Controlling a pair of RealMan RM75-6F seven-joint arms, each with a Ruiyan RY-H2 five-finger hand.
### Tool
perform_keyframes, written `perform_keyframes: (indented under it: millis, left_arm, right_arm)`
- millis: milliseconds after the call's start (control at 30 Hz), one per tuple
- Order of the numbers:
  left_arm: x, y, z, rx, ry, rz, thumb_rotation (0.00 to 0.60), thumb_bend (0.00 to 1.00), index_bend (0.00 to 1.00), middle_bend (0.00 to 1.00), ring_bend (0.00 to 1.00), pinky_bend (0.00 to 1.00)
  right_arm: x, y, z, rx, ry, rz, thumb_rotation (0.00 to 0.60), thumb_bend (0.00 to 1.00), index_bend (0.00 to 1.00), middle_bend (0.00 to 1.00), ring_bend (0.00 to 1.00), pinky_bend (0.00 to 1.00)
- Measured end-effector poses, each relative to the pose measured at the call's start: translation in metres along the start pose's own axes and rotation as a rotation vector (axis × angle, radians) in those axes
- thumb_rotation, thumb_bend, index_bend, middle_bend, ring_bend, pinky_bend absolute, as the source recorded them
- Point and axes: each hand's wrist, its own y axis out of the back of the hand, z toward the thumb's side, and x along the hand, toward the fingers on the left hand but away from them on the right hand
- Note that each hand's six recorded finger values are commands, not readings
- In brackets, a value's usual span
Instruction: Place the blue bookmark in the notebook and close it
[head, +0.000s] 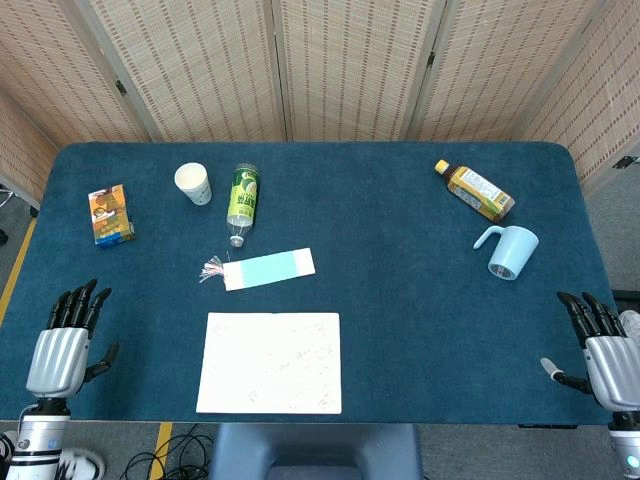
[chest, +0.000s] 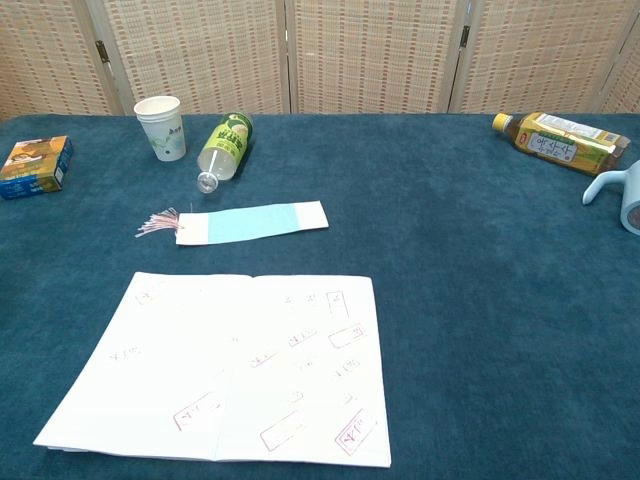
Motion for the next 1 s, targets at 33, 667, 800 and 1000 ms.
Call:
perform_keyframes:
  millis: [33,667,800,1000]
  left_arm:
    - [0.000,0.000,0.000,0.000,-0.001,0.000,0.600,0.36,0.12,0.00,0.00,0.09]
    - [0.009,0.000,0.011,-0.001,-0.051,-0.005,0.600,0.36,0.15,0.00,0.00,0.09]
    - [0.021,0.003,0.024,-0.010,-0.117,-0.002,0.600,0.36,0.19,0.01,0.05,0.09]
    - [0.045,0.006,0.050,0.000,-0.232,-0.019,0.600,0.36,0.22,0.05,0.10,0.09]
  right_arm:
    - [0.000,0.000,0.000,-0.001,-0.001,0.001,0.600,0.11,0.04,0.12,0.04,0.12]
    - [0.000,0.003,0.000,0.006,0.002,-0.010,0.600,0.11,0.04,0.13,0.04,0.12]
    - [-0.003,0.004,0.002,0.012,0.013,-0.009,0.600,0.11,0.04,0.13,0.04,0.12]
    - [-0.007,0.006,0.004,0.018,0.026,-0.011,0.600,0.11,0.04,0.13,0.04,0.12]
